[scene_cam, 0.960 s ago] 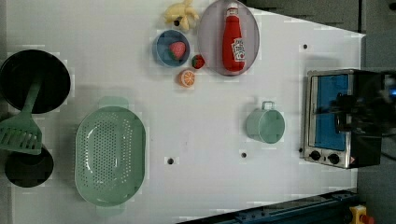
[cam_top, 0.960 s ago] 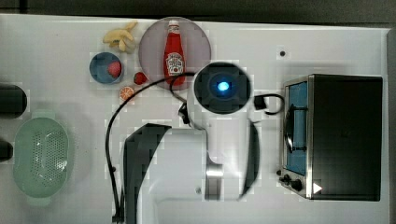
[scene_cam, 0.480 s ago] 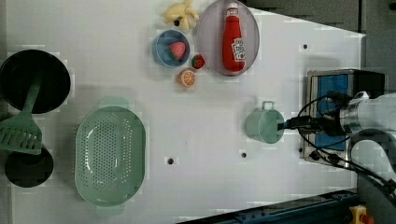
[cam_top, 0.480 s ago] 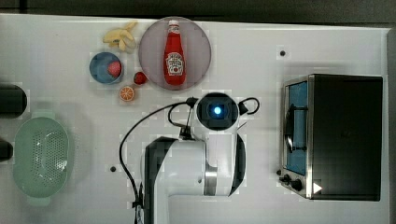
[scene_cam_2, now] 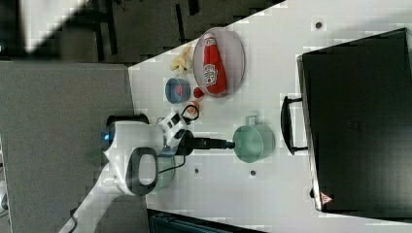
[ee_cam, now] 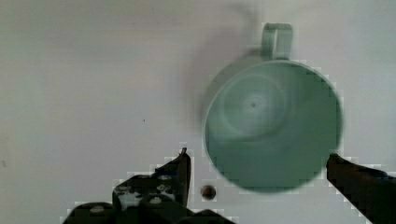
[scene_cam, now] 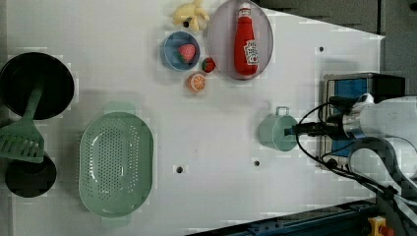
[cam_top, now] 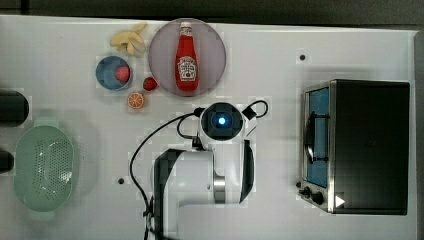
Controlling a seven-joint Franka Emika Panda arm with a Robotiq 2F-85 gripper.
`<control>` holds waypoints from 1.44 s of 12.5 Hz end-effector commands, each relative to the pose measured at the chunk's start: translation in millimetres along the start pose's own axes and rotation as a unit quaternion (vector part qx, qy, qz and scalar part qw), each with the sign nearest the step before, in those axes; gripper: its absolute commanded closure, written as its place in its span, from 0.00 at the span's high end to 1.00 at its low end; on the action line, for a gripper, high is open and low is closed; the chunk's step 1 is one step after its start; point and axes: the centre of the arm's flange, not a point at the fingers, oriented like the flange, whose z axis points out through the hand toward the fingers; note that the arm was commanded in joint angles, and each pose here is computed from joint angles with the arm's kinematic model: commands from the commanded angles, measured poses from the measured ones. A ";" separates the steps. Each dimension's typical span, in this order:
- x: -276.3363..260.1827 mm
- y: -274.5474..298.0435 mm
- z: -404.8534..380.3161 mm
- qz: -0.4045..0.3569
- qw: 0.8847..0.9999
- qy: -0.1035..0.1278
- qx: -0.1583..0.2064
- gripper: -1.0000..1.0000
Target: Drag mug right to left.
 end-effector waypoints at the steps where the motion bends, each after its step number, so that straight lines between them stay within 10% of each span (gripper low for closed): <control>1: 12.2 -11.4 43.7 -0.038 0.999 0.000 0.002 1.00; 5: 15.3 -18.1 93.1 -0.043 0.999 -0.017 0.004 0.96; 12: 14.2 -25.7 104.4 -0.048 0.999 -0.024 0.003 0.17; 18: 8.8 -69.6 102.8 -0.031 0.999 -0.024 0.003 0.17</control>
